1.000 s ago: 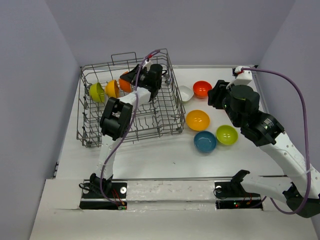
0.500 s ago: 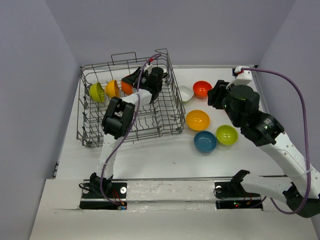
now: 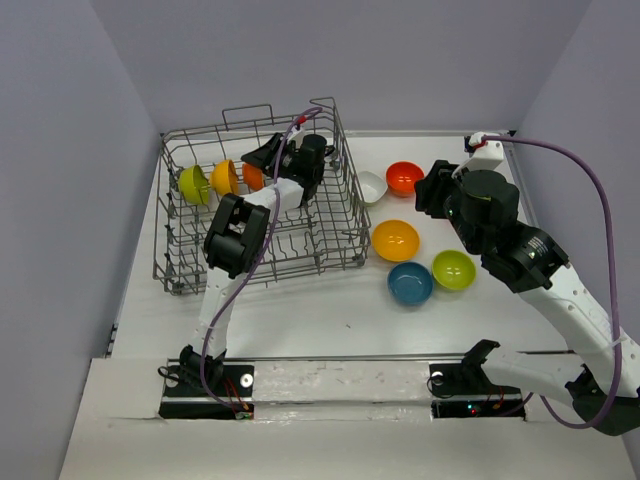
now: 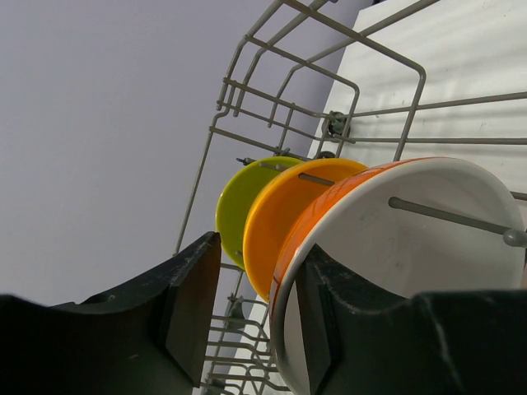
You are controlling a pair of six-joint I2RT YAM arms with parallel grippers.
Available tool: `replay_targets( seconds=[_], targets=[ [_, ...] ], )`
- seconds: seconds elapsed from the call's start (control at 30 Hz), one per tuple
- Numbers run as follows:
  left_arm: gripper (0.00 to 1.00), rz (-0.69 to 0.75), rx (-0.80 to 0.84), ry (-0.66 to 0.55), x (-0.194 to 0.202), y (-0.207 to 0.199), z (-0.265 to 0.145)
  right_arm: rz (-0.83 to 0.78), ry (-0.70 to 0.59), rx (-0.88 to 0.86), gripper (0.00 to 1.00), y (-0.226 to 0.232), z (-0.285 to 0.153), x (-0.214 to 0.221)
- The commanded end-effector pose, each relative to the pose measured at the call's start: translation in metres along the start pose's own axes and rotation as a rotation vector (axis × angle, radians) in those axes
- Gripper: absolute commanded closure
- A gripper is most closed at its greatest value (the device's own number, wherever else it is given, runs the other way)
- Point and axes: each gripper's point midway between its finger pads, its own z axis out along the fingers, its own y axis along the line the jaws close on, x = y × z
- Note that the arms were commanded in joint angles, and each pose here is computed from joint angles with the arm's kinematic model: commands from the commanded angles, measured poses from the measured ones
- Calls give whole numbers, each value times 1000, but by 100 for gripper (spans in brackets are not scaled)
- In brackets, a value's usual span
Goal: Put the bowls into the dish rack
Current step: Insert the bowl into the dish rack.
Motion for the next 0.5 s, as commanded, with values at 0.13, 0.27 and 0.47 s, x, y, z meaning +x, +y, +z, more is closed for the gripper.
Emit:
replay_targets(
  seconds=[0.13,0.27,0.47],
  targets=[
    [41,-85,-16,6,-5,12,-1,18,-35,-24,48,7,1,-7],
    [40,-85,-15,5,-5,12,-1,17,-36,-26,49,7,1,-7],
    [35,-81,-13,4,-5,12,0,17,-36,-24,48,7,1,-7]
  ],
)
